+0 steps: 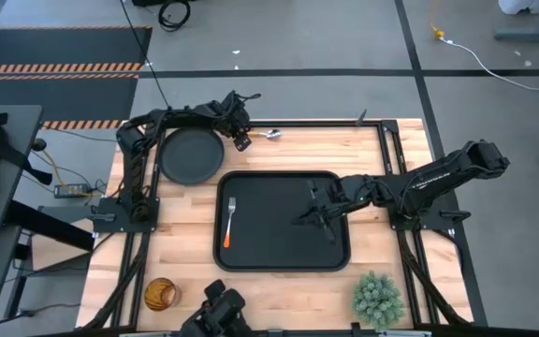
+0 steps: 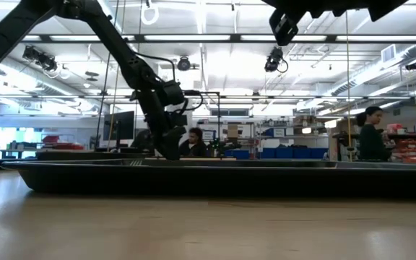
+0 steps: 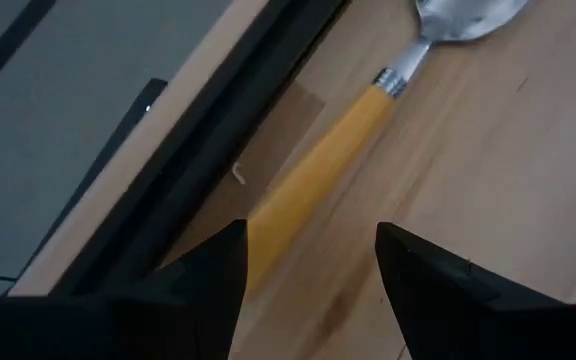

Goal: Pick and place plate/cup/fork/spoon on tray
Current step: Put the yellow spoon on the black tray to the right of the orange fork

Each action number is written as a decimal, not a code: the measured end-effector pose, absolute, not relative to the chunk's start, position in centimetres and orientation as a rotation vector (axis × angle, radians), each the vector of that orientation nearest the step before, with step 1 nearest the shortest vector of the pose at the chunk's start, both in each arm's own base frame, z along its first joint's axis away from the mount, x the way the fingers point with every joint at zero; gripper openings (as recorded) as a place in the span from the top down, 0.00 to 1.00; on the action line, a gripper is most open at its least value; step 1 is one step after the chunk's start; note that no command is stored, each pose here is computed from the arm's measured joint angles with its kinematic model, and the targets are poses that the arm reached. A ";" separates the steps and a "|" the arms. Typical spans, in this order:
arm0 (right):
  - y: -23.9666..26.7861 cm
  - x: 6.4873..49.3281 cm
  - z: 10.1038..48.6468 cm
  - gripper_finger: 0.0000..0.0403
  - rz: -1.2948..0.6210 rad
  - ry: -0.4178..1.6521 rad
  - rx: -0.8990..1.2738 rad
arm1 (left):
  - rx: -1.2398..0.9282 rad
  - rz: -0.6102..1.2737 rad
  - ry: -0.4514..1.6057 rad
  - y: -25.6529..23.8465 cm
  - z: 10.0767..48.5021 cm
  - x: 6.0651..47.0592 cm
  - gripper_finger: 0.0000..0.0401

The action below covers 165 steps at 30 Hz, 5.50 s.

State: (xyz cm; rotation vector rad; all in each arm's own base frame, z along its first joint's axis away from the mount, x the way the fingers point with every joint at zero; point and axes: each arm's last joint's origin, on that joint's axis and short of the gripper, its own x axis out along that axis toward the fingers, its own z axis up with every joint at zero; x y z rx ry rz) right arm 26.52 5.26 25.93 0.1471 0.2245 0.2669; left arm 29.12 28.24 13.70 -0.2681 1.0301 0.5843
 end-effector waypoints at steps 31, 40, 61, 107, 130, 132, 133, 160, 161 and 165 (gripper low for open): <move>5.1 26.5 25.7 0.97 0.258 0.250 0.146 | -0.133 0.488 1.092 29.5 12.1 30.6 0.77; 5.1 26.5 25.7 0.97 0.258 0.251 0.146 | -0.086 0.527 1.124 28.3 13.0 31.2 0.98; 5.1 26.4 25.4 0.97 0.256 0.277 0.147 | 0.059 0.527 1.041 21.1 18.8 35.0 0.92; 3.6 26.7 25.4 0.97 0.197 0.277 0.159 | -0.112 0.383 1.174 27.9 12.3 33.5 0.75; 3.5 26.6 25.1 0.97 0.191 0.310 0.186 | 0.041 0.423 1.466 21.7 20.9 37.8 0.97; 3.6 26.5 25.1 0.97 0.198 0.321 0.202 | 0.043 0.442 1.469 20.4 22.4 38.5 0.97; 3.7 26.5 25.1 0.97 0.213 0.323 0.209 | 0.042 0.453 1.474 19.5 23.2 38.7 0.97; 9.6 21.9 28.2 0.97 0.471 0.269 0.233 | -0.351 0.852 1.347 18.4 24.4 38.3 0.73; 9.6 21.9 28.2 0.97 0.469 0.272 0.232 | -0.385 0.882 1.353 18.9 23.9 37.9 0.70; 9.7 21.9 28.1 0.97 0.468 0.280 0.229 | -0.507 0.966 1.329 20.9 21.0 36.5 0.61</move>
